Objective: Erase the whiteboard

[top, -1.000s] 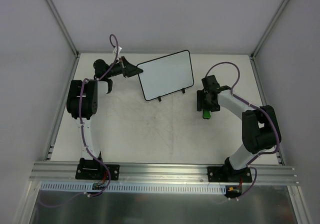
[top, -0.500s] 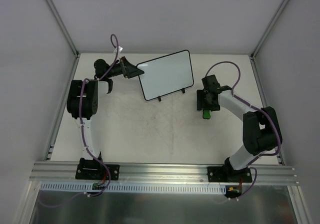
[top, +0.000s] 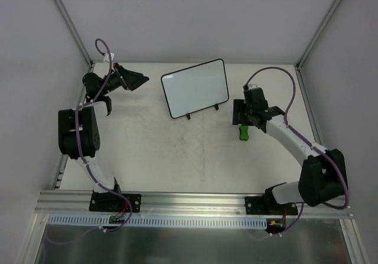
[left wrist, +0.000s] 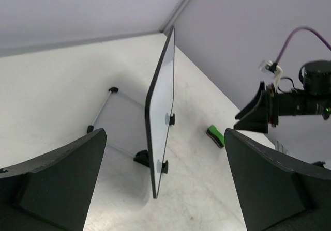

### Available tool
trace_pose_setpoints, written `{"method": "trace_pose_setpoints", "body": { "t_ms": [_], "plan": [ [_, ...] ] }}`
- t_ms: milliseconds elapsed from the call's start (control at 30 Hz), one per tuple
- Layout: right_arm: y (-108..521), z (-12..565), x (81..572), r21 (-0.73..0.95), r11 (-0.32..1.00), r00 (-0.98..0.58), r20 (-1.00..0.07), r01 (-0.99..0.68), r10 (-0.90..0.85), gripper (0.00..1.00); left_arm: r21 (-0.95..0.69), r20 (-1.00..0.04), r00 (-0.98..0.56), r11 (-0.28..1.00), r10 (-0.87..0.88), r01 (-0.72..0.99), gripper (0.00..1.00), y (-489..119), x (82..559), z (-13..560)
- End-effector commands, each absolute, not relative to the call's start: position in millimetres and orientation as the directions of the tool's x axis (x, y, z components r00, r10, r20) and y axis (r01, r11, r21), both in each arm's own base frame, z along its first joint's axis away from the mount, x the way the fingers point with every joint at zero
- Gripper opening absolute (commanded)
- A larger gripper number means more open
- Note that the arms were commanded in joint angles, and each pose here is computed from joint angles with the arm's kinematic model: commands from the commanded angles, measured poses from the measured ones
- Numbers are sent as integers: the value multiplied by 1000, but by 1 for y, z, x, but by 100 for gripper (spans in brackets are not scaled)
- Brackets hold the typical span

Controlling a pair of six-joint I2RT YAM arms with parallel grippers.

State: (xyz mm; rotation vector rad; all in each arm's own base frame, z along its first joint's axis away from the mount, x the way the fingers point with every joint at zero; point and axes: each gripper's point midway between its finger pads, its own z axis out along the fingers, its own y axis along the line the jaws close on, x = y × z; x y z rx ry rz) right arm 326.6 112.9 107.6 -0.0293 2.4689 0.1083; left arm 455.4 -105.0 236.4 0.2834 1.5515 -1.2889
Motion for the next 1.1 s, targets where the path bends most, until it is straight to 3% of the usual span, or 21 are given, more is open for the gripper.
{"method": "trace_pose_setpoints", "body": {
  "t_ms": [0,100,233,467,733,1067],
  "plan": [
    [121,135,326,131,989,-702,-711,-69,45,70,-532,-838,-359,468,-412,706,99,-103,431,255],
    [124,152,312,185,975,-648,-759,-120,64,72,-602,-795,-333,596,-507,531,99,-88,419,258],
    [135,173,288,274,935,-563,-820,-226,104,82,-568,-822,-283,685,-494,456,99,-97,350,238],
    [158,181,255,377,849,-573,-812,-370,111,84,-581,-813,-290,737,-505,346,99,-104,274,240],
    [149,193,238,360,834,-442,-883,-418,159,85,-515,-845,-221,633,-486,578,99,-129,194,255],
    [141,186,234,363,843,-407,-893,-397,193,85,-568,-818,-285,624,-499,538,99,-129,193,221]
  ]
}}
